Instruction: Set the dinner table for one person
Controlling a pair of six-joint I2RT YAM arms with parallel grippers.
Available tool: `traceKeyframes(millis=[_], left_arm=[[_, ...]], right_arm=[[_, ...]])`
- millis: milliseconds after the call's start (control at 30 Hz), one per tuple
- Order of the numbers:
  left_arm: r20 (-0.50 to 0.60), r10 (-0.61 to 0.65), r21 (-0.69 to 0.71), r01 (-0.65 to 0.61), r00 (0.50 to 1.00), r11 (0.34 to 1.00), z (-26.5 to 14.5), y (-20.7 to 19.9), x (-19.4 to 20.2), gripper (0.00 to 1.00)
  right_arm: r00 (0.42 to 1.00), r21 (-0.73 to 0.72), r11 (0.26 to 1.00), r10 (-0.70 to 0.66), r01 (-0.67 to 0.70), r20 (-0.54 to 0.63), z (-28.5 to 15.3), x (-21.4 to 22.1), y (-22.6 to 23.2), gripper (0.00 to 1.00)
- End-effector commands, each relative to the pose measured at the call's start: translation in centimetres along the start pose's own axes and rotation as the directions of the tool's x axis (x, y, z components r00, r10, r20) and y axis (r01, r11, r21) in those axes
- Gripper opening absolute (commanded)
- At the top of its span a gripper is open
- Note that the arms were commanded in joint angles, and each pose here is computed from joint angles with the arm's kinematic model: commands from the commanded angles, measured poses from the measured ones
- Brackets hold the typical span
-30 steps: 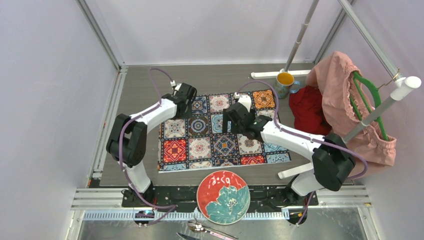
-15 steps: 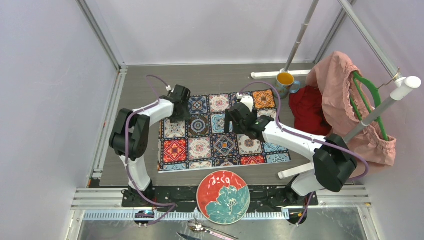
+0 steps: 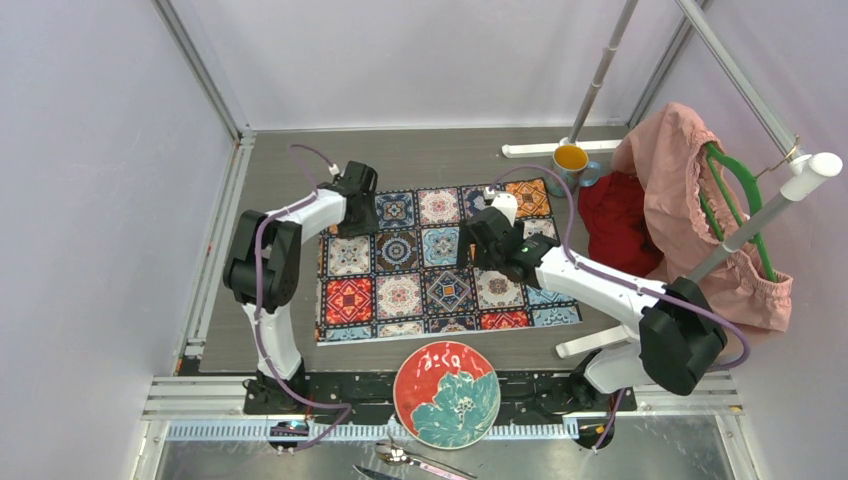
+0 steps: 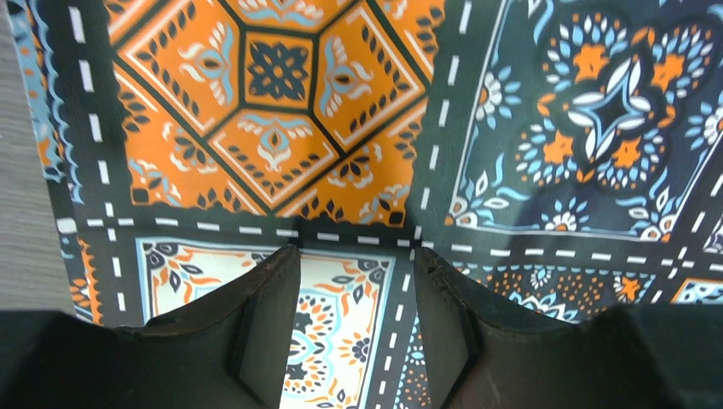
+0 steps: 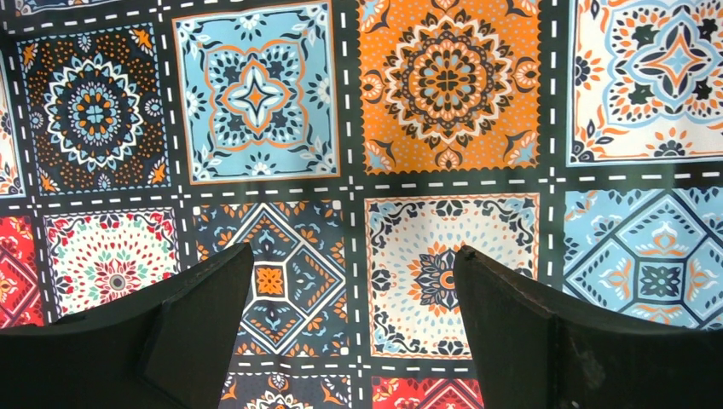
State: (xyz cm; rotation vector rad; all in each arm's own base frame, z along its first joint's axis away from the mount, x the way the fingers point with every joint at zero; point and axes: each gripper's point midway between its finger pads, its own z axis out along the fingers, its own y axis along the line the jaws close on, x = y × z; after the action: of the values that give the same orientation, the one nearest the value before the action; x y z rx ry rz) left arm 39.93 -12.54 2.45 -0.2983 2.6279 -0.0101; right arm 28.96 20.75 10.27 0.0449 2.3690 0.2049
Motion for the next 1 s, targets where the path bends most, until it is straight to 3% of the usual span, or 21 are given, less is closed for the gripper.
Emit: traceKeyframes(millis=[0, 633, 933, 967], left_arm=[[-0.002, -0.011, -0.030, 0.011, 1.000, 0.999, 2.4, 1.5, -1.0, 0.53], [-0.001, 0.025, 0.004, -0.025, 1.000, 1.000, 4.2, -0.4, -4.2, 0.55], [0.108, 0.053, 0.101, -0.064, 0.993, 0.993, -0.7, -1.9, -6.0, 0.82], [0.124, 0.056, 0.107, -0.069, 0.991, 0.992, -1.4, -2.0, -6.1, 0.95]], right_arm=[[0.998, -0.010, 0.999, 0.045, -0.045, 0.046, -1.1, -1.4, -0.4, 0.93], [0.997, 0.012, 0.998, 0.060, -0.061, 0.056, -1.7, -1.6, -2.1, 0.93], [0.998, 0.017, 0.999, 0.050, -0.051, 0.049, -1.3, -1.4, -2.2, 0.98], [0.998, 0.021, 0.999, 0.048, -0.049, 0.048, -1.2, -1.3, -2.3, 0.98]])
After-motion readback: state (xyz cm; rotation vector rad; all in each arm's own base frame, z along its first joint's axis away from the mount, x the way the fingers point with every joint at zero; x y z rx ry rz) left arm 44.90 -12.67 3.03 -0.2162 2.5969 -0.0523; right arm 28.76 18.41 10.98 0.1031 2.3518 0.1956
